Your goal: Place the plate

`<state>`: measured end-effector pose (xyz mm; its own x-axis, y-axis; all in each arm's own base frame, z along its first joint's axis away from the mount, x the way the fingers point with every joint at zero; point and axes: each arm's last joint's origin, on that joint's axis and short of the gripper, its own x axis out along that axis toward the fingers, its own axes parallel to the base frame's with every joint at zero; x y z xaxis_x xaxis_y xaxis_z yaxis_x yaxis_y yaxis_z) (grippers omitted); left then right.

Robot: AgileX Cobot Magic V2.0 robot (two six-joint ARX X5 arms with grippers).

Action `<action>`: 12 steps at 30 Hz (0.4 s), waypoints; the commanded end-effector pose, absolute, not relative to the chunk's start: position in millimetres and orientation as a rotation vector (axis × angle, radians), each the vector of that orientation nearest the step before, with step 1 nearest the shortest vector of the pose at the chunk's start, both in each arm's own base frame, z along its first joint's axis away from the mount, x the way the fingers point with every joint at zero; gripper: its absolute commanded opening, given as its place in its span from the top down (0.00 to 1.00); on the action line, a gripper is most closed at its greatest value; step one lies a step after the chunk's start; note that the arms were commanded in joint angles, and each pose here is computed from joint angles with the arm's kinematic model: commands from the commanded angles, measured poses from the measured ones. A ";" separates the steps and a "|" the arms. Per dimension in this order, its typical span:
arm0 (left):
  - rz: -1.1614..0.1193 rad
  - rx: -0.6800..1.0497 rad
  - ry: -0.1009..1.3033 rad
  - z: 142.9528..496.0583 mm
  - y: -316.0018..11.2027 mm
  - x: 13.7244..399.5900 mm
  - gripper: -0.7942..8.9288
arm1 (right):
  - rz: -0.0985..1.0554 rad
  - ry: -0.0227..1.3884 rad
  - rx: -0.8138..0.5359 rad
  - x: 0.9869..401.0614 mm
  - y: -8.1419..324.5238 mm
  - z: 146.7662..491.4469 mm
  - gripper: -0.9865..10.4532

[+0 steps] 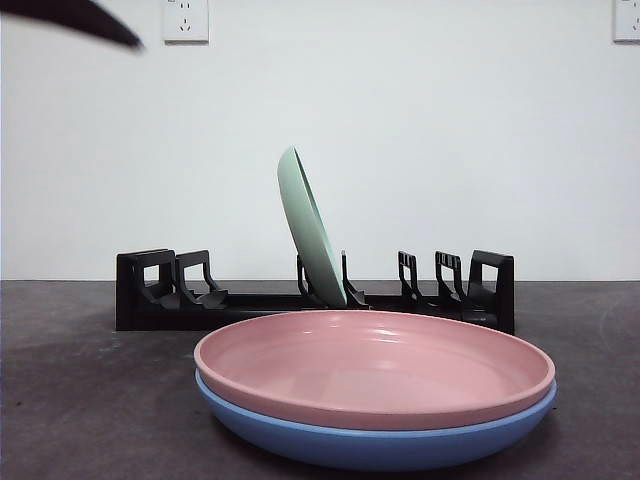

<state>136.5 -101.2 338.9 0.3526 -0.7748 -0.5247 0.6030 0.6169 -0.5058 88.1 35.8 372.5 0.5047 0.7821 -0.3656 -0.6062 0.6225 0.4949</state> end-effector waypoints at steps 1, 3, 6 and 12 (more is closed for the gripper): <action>-0.899 -0.144 0.699 362.1 -90.7 123.5 0.49 | 0.887 0.637 0.390 109.7 41.3 375.6 0.57; -0.851 -0.094 0.636 375.6 -80.3 111.4 0.49 | 0.911 0.666 0.422 128.2 46.4 373.1 0.57; -0.792 -0.032 0.563 389.0 -67.4 95.3 0.49 | 0.954 0.686 0.447 153.4 56.1 370.0 0.57; -0.777 0.003 0.463 399.2 -47.4 64.2 0.50 | 1.048 0.716 0.445 208.9 89.5 366.3 0.57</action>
